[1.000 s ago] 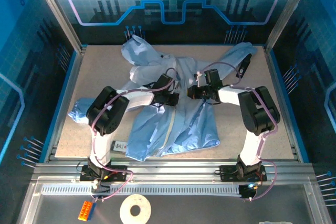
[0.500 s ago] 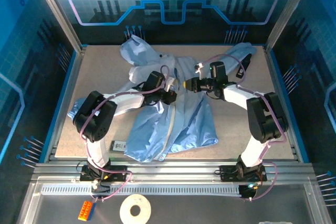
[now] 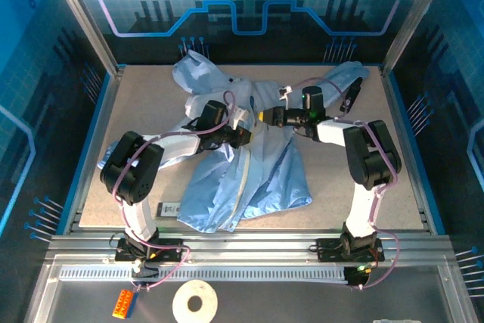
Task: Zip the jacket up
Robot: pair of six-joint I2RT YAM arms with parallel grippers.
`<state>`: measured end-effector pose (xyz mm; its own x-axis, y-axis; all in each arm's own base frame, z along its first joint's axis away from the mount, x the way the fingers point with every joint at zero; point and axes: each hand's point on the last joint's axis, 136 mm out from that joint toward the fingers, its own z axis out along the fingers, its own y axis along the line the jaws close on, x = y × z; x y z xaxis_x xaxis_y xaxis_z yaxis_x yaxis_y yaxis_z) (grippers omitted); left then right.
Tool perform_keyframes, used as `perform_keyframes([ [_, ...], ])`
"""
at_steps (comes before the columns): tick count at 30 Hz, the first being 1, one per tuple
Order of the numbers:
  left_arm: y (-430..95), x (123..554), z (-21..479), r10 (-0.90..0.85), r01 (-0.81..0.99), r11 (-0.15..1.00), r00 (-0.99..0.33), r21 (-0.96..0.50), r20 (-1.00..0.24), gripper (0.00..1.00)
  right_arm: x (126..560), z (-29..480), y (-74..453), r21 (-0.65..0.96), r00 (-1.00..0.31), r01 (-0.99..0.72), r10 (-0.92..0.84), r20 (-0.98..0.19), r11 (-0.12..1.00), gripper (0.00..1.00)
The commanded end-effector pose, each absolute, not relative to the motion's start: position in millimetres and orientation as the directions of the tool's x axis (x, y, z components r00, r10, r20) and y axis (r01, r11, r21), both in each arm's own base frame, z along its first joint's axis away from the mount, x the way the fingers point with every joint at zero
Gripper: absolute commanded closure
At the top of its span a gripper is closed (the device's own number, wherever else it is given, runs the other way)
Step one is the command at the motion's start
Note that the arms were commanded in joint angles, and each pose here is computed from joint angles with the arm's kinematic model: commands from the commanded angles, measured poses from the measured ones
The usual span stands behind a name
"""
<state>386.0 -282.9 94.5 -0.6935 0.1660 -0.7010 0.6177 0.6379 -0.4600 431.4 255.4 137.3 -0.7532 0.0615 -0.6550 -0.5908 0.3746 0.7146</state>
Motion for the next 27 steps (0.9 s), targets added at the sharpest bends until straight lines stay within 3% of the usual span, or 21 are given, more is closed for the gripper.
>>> perform_keyframes([
  [1,-289.0,386.3,129.0,0.171,0.713,0.558,-0.600,-0.425,-0.781,1.00,438.5,149.2,258.5,0.692,-0.719,-0.653,0.037,-0.694,0.309,0.66],
  [9,-288.1,384.1,133.7,0.167,0.739,0.519,-0.581,-0.430,-0.796,1.00,443.8,129.4,259.4,0.714,-0.734,-0.650,0.026,-0.678,0.261,0.63],
  [14,-285.3,386.3,135.4,0.161,0.740,0.520,-0.576,-0.427,-0.802,1.00,437.9,115.0,260.0,0.692,-0.733,-0.657,-0.038,-0.679,0.298,0.62],
  [27,-284.2,388.7,135.1,0.155,0.739,0.514,-0.579,-0.435,-0.800,1.00,424.7,116.4,269.3,0.727,-0.747,-0.662,-0.087,-0.659,0.183,0.58],
])
